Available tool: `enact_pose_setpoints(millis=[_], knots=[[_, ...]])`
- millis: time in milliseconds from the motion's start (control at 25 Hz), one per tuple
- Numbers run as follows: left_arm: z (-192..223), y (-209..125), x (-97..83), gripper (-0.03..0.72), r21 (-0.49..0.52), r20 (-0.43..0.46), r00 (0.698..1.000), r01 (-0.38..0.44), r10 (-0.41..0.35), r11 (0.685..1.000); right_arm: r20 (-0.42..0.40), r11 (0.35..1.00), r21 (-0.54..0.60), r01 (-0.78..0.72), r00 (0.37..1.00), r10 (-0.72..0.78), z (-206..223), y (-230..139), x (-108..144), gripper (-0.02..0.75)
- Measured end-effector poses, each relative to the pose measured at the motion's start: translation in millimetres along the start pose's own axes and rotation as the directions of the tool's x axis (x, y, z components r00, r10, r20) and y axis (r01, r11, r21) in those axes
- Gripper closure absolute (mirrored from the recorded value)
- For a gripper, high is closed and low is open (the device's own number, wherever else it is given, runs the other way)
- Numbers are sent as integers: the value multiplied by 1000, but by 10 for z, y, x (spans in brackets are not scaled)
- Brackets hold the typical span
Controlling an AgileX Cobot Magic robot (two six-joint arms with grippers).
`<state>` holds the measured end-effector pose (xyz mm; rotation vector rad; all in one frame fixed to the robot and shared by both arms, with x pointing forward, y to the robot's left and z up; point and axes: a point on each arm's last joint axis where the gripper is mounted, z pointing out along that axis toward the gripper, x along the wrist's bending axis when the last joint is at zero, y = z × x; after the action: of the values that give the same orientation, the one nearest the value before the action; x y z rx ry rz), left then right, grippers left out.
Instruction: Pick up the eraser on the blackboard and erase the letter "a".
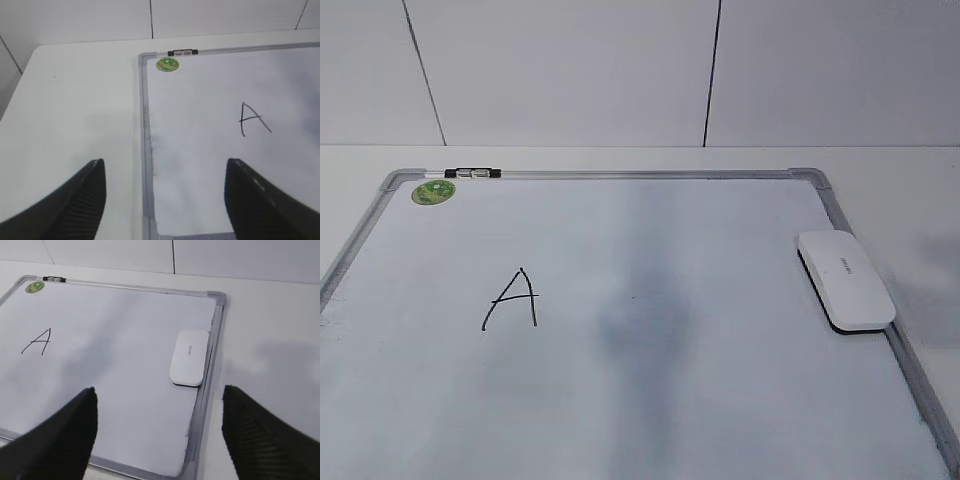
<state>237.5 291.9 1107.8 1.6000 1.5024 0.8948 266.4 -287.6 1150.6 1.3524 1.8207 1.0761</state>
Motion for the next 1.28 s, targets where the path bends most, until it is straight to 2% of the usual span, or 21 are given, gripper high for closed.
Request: enact_pose_setpoints(millis=[120,400,560,760,1280], knots=[[-57,-81,18,134,11,-30,999,-17,18,1000,0,1000,9,2,1000,-2,23,-187,6,145],[-37,-391,12,137,3,-39,999,-23,23,1000,-1,1000,22,4,1000,-4,78,-611,20,145],[102,-507,23,137,65,-37,999,-16,18,998,1,1000,-1,15,1000,-15,67,-796,26,145],[172,-534,29,139,64,-38,999,-14,17,998,9,999,-28,20,1000,-20,76,-998,28,145],[220,-531,36,185,39,-41,999,-14,16,999,78,998,2,62,995,-62,82,-1054,-34,146]])
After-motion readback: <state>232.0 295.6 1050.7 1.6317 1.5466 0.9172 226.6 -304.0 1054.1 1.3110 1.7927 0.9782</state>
